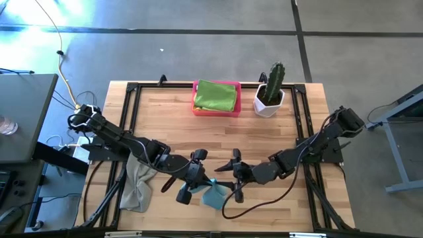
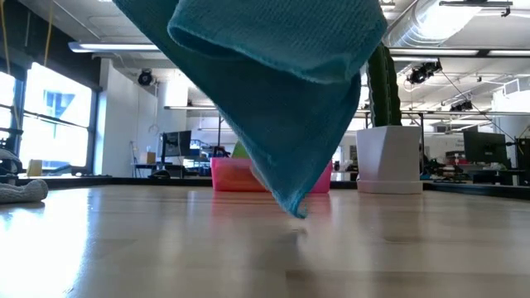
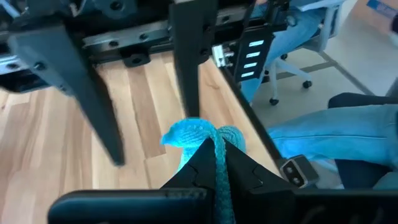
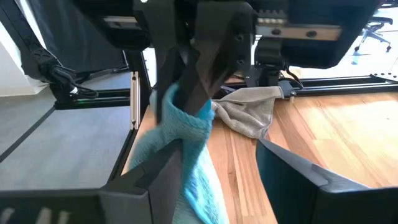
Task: Fold microfiber towels
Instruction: Fold the blue microfiber cloth on the table
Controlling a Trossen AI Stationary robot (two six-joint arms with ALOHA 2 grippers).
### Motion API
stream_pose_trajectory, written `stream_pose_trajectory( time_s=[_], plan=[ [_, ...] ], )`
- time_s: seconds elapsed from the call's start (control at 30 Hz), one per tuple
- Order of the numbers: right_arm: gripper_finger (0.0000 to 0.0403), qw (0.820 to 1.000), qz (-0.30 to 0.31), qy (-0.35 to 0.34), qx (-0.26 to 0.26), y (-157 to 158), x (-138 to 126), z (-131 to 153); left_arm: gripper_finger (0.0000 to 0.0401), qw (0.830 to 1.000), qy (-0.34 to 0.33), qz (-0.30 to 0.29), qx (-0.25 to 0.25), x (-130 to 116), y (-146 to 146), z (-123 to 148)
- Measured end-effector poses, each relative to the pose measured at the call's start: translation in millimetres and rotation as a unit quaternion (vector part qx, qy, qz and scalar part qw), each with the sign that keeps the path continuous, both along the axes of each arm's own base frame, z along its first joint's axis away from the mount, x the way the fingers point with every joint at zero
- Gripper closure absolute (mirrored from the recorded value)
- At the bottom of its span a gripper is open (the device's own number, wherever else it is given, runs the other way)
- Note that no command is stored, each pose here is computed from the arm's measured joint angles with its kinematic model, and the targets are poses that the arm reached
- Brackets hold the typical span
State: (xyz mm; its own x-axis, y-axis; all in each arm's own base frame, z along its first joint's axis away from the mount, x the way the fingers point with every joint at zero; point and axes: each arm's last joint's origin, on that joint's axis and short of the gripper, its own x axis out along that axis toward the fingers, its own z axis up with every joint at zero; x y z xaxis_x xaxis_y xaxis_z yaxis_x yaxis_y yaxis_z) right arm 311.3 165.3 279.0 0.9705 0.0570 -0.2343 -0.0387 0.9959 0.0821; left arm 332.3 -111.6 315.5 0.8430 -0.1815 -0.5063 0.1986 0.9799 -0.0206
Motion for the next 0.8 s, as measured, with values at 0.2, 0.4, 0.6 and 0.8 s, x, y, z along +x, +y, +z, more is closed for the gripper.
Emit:
stream_pose_trajectory(
  time_s=[0.2,0.4,0.6,0.8],
  plan=[
    [0.0216,1.0,0.008,0.002,-0.001,2.6,-1.4,-0.3,0.04,1.0,0.004,0.003,0.008,2.0,0.7,-3.1],
    [0.0214,1.0,0.004,-0.002,-0.003,-0.7,0.6,0.5,0.04,1.0,0.005,0.003,0.008,2.0,0.7,-3.3],
    [0.0215,1.0,0.03,0.003,0.009,-0.2,1.1,0.2,0.04,1.0,0.004,0.006,0.01,2.2,1.5,-3.3],
    [0.0215,0.999,0.043,0.004,0.012,0.9,0.8,0.2,0.04,1.0,0.008,0.008,0.01,1.9,2.1,-4.0]
  ],
)
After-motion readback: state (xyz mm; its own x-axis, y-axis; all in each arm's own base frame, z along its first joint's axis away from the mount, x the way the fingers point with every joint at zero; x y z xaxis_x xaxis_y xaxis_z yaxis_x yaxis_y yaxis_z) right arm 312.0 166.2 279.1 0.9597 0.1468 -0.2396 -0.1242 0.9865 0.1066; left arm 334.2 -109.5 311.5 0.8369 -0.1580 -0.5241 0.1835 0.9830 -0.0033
